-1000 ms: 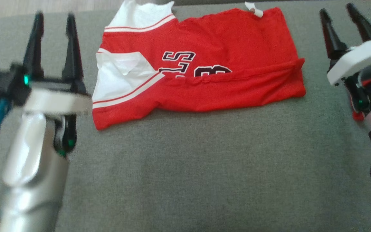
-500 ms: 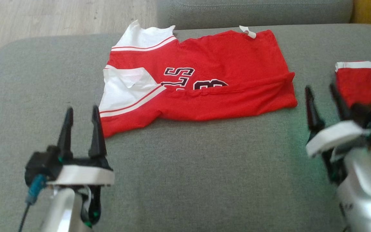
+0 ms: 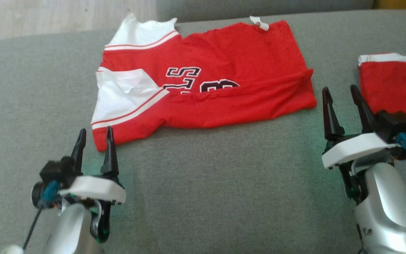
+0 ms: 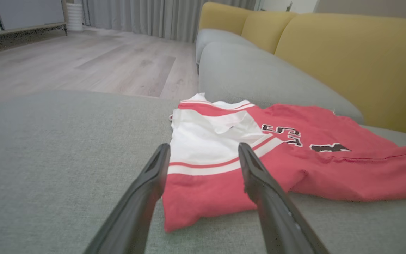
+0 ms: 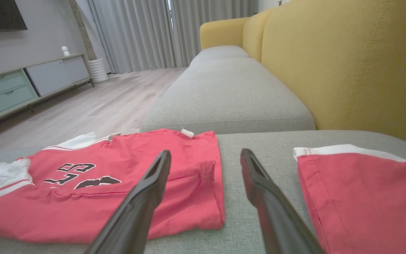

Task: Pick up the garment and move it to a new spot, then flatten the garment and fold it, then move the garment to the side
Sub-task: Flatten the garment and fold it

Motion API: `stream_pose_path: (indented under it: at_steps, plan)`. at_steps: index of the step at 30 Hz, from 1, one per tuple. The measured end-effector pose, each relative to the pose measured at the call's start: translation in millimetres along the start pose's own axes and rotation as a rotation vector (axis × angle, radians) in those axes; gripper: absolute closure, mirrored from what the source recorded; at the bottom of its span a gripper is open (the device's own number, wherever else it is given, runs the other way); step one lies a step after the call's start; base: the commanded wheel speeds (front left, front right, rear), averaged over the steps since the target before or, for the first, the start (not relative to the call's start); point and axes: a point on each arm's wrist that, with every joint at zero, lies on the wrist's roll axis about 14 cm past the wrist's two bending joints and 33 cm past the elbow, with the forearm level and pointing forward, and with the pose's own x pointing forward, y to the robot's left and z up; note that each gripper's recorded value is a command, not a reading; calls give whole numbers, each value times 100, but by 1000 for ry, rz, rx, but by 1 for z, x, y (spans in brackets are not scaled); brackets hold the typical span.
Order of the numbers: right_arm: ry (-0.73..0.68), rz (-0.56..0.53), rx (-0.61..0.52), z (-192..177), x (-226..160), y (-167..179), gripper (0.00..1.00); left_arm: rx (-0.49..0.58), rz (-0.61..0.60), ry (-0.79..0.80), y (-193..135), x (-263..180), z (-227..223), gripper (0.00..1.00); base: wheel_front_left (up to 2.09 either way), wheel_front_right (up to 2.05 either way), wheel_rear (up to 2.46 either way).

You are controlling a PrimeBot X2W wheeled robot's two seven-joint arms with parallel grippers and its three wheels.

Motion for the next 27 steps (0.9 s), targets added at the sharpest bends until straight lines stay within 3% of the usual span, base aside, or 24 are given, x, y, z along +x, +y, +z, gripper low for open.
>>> stream_pose_path:
  at_steps: [10, 19, 20, 21, 27]
  plan:
    - [3, -24, 8, -4, 4, -5, 0, 86, 114, 301, 38, 27, -62, 0, 0, 0, 0]
    - [4, -49, 8, -5, 1, -14, 0, 96, 49, 387, 27, 46, -73, 0, 0, 0, 0]
    - [3, -48, 8, -4, 1, -14, 0, 97, 38, 395, 25, 46, -74, 60, 0, 0, 0]
    - [2, -47, 9, -4, 1, -13, 0, 98, 27, 396, 23, 46, -74, 100, 0, 0, 0]
    - [98, -43, -16, -22, 2, -11, 0, 81, 31, 324, 23, 46, -62, 100, 0, 0, 0]
